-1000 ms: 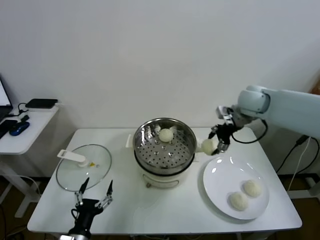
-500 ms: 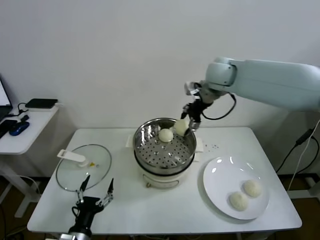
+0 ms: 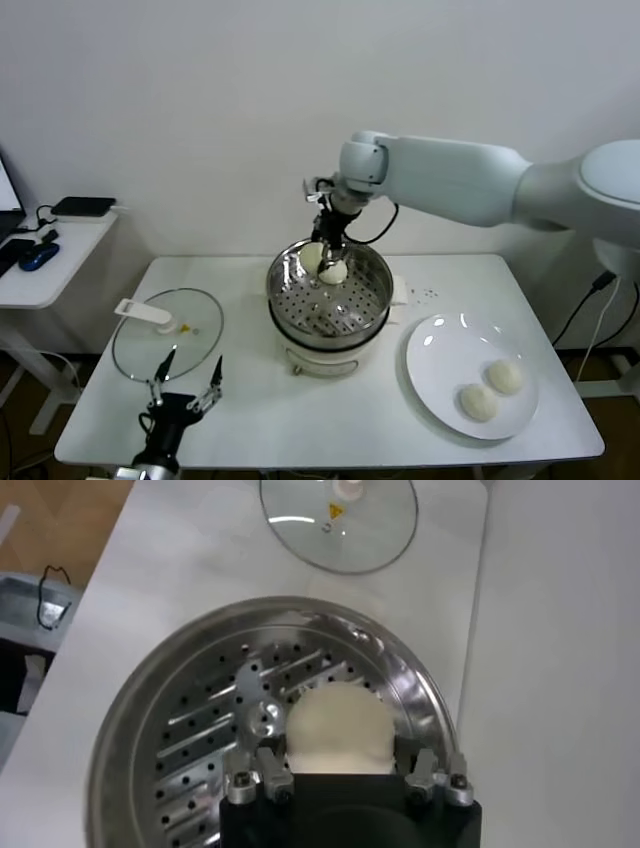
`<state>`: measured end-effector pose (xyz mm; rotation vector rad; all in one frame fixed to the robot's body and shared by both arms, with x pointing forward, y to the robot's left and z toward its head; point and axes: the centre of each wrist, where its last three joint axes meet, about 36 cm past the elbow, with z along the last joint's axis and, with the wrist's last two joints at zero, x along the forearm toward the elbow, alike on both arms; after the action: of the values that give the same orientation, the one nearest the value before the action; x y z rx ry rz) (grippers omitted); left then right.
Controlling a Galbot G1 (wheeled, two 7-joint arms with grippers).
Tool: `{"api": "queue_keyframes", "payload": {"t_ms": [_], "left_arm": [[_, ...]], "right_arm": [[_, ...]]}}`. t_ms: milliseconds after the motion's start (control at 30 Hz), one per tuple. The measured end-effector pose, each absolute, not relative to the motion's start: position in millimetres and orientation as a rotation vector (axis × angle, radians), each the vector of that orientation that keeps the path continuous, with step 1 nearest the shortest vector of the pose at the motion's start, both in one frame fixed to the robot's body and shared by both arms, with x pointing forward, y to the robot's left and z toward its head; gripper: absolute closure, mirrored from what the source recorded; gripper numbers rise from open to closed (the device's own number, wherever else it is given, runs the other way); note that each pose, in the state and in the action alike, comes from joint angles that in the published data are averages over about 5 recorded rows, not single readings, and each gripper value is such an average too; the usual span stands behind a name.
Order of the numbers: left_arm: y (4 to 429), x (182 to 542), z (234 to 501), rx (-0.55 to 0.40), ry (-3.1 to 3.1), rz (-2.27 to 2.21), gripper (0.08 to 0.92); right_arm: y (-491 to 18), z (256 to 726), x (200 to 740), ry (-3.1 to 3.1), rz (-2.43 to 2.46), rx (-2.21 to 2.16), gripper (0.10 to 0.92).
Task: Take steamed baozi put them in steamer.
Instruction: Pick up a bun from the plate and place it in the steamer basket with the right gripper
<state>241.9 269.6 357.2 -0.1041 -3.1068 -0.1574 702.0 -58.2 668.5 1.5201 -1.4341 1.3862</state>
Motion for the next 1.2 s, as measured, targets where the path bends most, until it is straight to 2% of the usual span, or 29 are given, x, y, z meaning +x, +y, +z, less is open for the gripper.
{"api": "queue_keyframes", "payload": {"t_ms": [500,1200], "left_arm": [[268.6,239.7,354.7,-0.103,-3.096,-0.150,0.177],[271.5,241.7,354.6,-0.092,-3.097,-0.144,0.177]], "right_arm": [[-31.6,605.0,701.2,-1.397,1.354,1.548,0.327],[-22.9,581.8,702.3,-1.400,1.343,1.554,0.306]]}}
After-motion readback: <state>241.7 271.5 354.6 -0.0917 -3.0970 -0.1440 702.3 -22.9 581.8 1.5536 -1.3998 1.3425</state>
